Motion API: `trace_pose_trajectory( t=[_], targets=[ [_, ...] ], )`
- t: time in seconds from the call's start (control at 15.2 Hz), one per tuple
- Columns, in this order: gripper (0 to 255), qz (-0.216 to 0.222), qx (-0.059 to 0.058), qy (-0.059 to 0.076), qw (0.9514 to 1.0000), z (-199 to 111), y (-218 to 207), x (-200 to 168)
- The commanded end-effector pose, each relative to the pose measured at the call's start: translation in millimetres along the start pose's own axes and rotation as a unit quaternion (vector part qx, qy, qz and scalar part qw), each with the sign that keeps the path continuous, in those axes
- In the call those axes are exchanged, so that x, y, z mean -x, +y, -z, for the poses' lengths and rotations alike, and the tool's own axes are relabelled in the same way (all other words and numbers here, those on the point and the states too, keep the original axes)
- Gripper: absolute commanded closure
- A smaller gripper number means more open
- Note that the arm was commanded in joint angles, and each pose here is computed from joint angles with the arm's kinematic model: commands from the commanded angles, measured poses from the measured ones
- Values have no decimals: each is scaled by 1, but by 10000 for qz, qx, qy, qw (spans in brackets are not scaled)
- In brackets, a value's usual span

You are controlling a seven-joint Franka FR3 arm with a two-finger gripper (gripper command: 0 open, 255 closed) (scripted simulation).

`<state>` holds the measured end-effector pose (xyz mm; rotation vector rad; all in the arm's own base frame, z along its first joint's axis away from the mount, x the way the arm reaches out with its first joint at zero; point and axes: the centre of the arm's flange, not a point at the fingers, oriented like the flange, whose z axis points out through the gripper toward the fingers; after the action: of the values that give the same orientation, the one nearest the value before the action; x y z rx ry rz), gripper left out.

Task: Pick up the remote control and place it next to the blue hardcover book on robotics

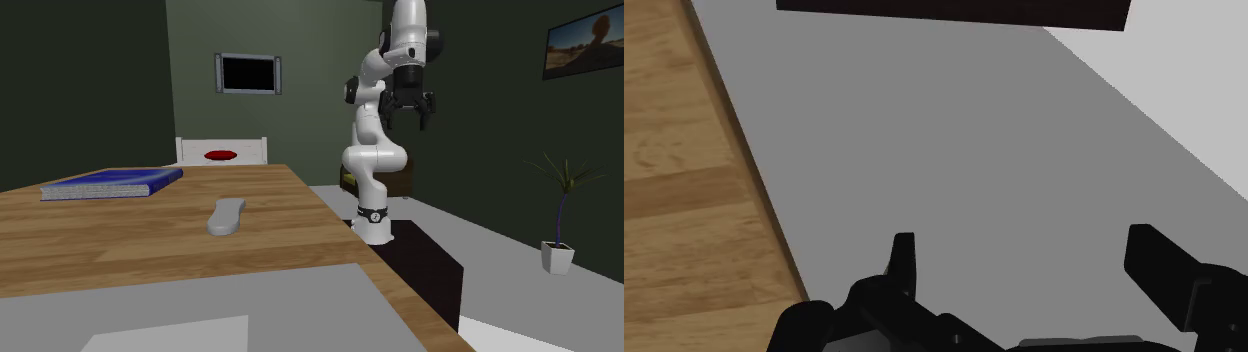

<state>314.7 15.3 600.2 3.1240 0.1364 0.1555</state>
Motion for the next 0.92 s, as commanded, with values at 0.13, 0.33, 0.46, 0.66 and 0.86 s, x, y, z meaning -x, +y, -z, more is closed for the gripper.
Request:
trace_pose_trajectory(
  t=[0.13, 0.33, 0.46, 0.66, 0.86],
  targets=[
    [0, 26, 0, -29, 10000, -8, 24, -8],
    [0, 65, 0, -71, 10000, -20, 60, -20],
    [0, 90, 0, -100, 9999, -28, 84, -28],
    [0, 129, 0, -143, 9998, -41, 120, -40],
    [0, 168, 1, -186, 9997, -53, 156, -53]
  ],
)
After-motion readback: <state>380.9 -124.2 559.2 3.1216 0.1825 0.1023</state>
